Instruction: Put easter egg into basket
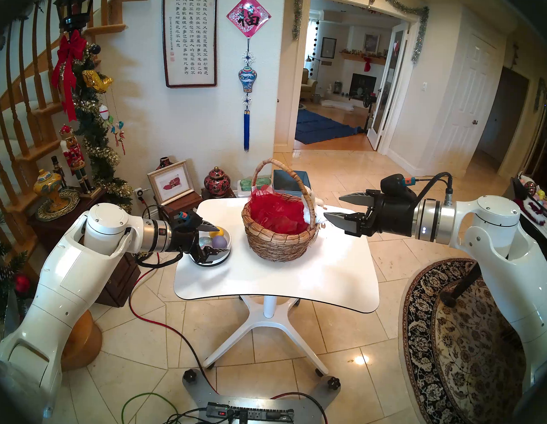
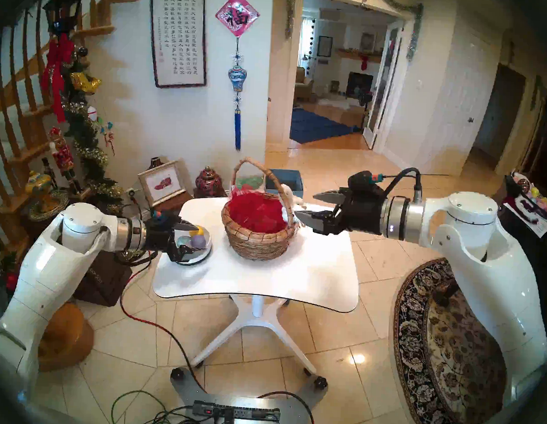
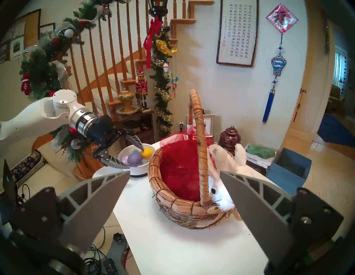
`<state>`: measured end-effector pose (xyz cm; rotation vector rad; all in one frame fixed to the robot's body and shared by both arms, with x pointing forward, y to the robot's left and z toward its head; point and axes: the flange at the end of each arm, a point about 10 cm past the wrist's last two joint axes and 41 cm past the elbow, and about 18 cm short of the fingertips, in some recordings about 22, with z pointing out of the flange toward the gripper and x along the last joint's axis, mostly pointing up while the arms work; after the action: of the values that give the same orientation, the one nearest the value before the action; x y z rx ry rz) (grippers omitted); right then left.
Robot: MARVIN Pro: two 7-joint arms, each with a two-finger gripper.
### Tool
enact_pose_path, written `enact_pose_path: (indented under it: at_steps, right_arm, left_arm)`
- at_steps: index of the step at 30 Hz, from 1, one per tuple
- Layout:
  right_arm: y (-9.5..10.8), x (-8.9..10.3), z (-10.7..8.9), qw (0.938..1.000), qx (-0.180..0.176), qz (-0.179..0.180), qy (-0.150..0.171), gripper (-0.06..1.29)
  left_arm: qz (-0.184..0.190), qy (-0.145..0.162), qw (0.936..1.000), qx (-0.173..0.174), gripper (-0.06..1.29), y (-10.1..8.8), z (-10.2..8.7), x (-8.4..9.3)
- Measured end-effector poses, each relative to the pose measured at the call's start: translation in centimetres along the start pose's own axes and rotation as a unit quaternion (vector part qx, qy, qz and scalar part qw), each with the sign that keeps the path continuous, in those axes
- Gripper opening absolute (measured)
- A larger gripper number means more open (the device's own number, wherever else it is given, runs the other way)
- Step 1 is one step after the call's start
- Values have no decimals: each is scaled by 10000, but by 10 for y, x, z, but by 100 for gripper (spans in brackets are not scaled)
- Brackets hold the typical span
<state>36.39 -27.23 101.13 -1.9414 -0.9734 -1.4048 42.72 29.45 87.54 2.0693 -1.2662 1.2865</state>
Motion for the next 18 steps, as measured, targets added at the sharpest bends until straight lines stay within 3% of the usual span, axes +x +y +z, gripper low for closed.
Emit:
enact_pose_path:
  at_steps: [18]
  right_arm:
    - [0, 0, 0, 10000, 0, 0, -1, 121]
  left_arm:
    - [153, -89, 9997, 140, 123, -1, -1, -6]
